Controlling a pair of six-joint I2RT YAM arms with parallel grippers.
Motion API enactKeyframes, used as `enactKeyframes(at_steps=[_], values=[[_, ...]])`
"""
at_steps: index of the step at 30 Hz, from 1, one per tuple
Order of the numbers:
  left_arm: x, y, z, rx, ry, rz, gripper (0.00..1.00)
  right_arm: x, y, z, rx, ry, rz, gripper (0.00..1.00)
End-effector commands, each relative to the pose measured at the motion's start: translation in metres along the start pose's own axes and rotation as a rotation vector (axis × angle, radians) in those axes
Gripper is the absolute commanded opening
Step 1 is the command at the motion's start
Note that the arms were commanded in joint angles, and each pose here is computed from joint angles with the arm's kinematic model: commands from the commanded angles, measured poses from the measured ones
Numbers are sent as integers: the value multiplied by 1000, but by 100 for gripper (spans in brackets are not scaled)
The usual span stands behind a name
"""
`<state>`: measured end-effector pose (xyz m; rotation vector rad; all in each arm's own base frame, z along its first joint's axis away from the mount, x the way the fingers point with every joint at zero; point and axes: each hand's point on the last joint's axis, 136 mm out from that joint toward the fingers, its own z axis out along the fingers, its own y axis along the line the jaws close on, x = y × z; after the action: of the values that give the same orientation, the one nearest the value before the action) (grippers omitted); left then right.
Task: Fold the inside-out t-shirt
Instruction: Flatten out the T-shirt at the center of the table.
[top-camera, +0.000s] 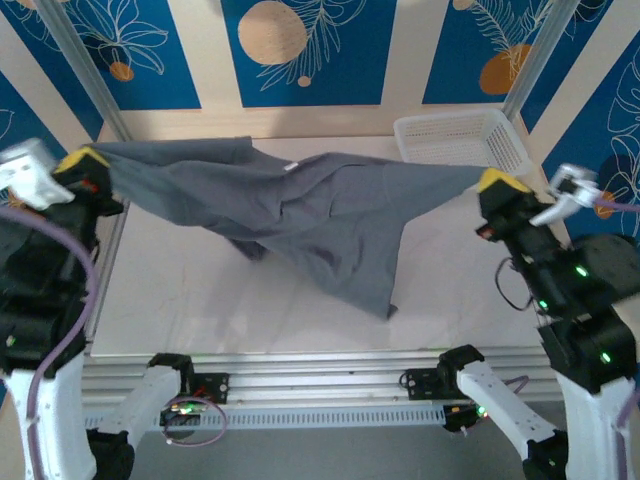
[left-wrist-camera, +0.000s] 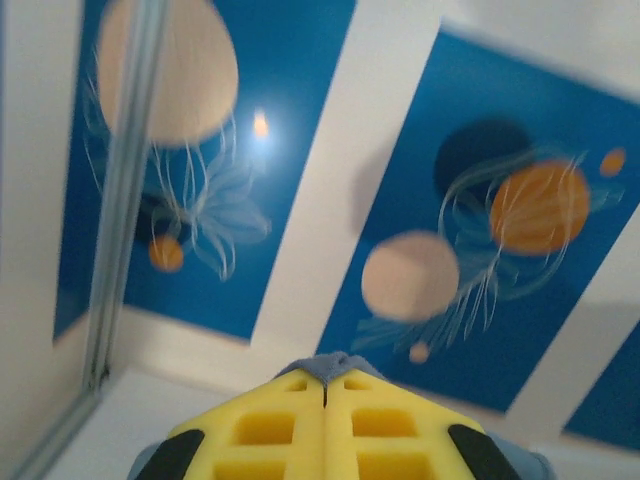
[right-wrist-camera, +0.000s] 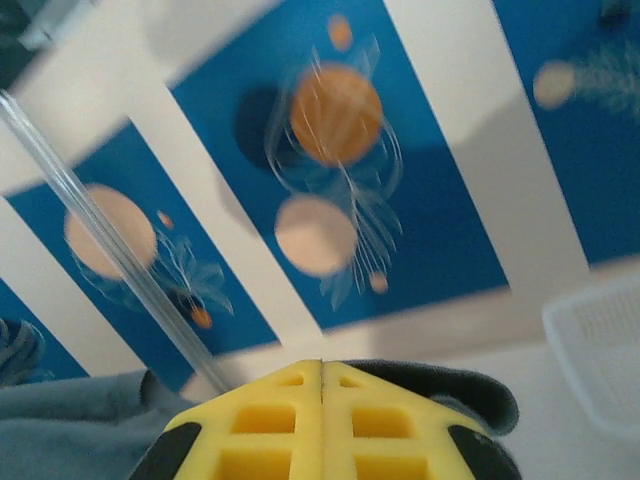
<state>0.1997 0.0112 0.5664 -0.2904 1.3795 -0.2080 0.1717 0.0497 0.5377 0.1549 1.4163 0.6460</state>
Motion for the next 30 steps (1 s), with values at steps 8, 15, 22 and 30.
enactKeyframes(at_steps=[8,15,22,30], values=[[-79,-5,-25,-28,-231,41,0,-86,24,-22,13,-245,-120,0],[-30,11,56,-146,-92,91,0,-67,-1,51,135,-191,-223,0],[68,40,178,-249,53,150,0,-2,-98,158,295,-14,-169,0],[225,80,290,-201,365,96,63,94,-160,255,168,317,-154,72]])
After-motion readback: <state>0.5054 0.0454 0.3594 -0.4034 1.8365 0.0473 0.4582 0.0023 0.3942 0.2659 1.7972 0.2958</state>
